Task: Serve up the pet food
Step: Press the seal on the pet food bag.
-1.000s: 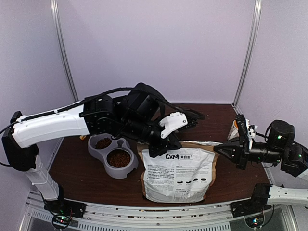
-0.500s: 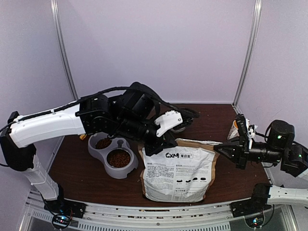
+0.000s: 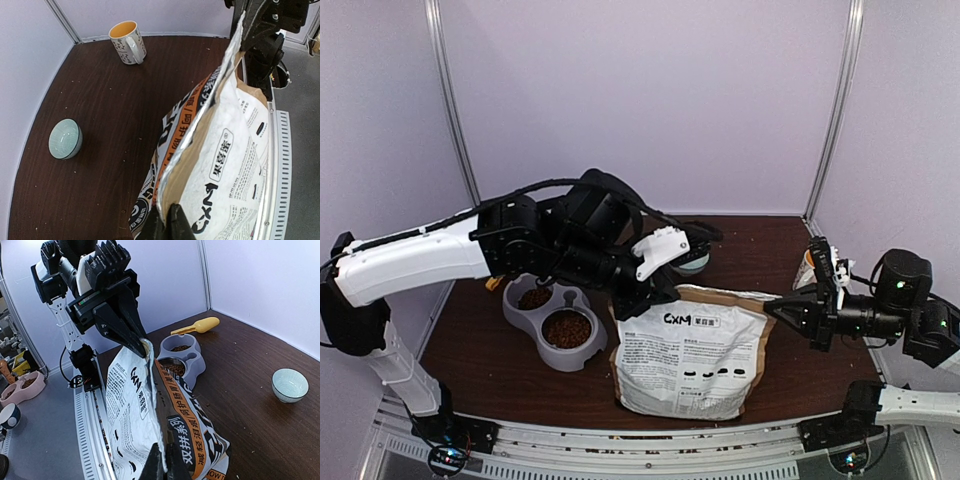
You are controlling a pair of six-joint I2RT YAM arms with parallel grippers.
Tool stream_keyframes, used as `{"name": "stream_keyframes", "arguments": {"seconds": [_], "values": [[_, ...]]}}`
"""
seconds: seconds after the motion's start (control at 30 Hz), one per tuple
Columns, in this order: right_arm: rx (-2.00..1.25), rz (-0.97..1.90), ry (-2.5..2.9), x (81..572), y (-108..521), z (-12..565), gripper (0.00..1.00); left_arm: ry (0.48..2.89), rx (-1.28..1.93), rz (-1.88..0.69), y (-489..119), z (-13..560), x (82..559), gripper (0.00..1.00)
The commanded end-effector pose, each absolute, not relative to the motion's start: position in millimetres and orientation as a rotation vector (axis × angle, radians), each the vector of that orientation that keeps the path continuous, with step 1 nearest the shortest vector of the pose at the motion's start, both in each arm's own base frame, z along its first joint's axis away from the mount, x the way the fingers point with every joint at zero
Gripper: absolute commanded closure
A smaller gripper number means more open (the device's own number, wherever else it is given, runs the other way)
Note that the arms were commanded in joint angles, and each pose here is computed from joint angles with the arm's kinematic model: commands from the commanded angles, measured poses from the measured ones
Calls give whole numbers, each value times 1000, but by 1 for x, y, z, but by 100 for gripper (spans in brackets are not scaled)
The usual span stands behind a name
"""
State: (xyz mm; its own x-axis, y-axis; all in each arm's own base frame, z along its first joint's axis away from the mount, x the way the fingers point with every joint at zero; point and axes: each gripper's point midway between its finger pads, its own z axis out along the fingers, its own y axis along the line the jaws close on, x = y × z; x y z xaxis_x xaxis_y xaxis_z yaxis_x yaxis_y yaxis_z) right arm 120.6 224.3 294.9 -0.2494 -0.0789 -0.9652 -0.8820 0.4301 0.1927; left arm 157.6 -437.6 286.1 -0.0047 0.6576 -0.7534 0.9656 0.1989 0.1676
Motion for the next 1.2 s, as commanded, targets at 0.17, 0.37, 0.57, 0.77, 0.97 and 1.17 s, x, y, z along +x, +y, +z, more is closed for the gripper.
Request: {"name": "stream_keyframes", "arguments": {"seconds": [0.17,0.37,0.57,0.77,0.97,1.17], "values": [[-817,973,1601,120,219,314,100,1872,1422,-242,-385,270,210,100],[-815,973,1600,120,219,315,100,1879,1409,-223,-379,270,214,92],[-814,975,1599,121,219,315,100,1886,1406,-217,-375,268,216,100],[-811,975,1597,121,219,316,100,1897,1391,-196,-369,266,219,92],[-810,973,1600,121,219,316,100,1894,1398,-184,-363,265,221,91],[-809,975,1599,122,220,317,100,1903,1395,-164,-358,264,223,100]]}}
